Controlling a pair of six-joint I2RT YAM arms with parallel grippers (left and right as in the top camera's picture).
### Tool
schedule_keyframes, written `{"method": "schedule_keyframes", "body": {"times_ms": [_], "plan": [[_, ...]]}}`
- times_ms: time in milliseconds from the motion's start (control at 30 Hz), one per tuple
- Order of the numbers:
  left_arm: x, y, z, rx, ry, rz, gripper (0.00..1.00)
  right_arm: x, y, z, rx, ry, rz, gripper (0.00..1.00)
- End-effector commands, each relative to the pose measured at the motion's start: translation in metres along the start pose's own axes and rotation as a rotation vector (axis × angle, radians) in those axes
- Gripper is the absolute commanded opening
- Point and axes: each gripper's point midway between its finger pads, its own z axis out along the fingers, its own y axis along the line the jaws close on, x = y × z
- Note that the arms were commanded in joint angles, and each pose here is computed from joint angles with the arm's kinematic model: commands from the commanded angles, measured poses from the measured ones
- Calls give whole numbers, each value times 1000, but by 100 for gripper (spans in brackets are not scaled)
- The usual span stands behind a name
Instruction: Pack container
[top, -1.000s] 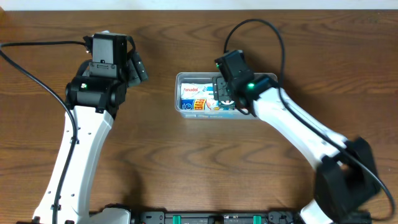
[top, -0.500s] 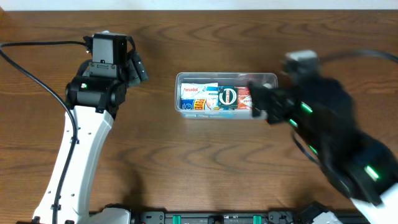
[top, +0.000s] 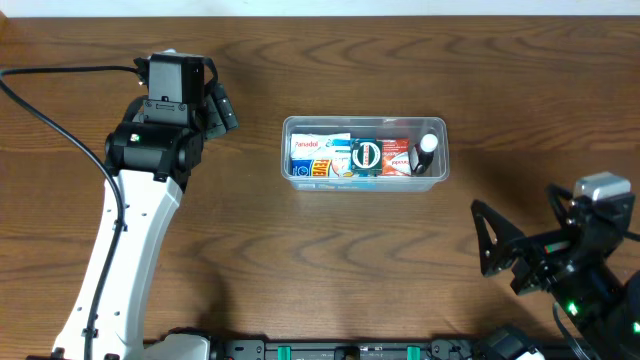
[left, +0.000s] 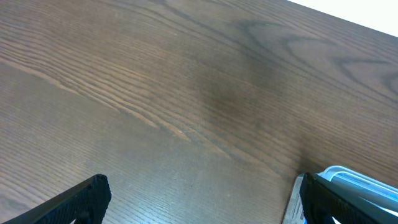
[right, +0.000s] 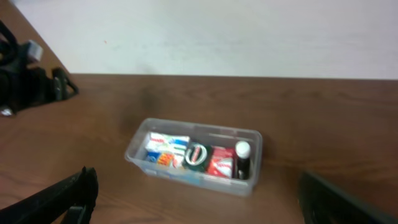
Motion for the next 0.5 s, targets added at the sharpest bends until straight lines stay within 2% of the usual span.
{"method": "schedule_keyframes", "body": {"times_ms": [0,167,467], "plan": [[-4,3,0,-15,-11,5,98,0,-10,-1,57,-5,-19,99],[-4,3,0,-15,-11,5,98,8,-34,-3,147,-71,23,99],[-4,3,0,-15,-11,5,98,48,-73,20,216,-304,111,99]]}}
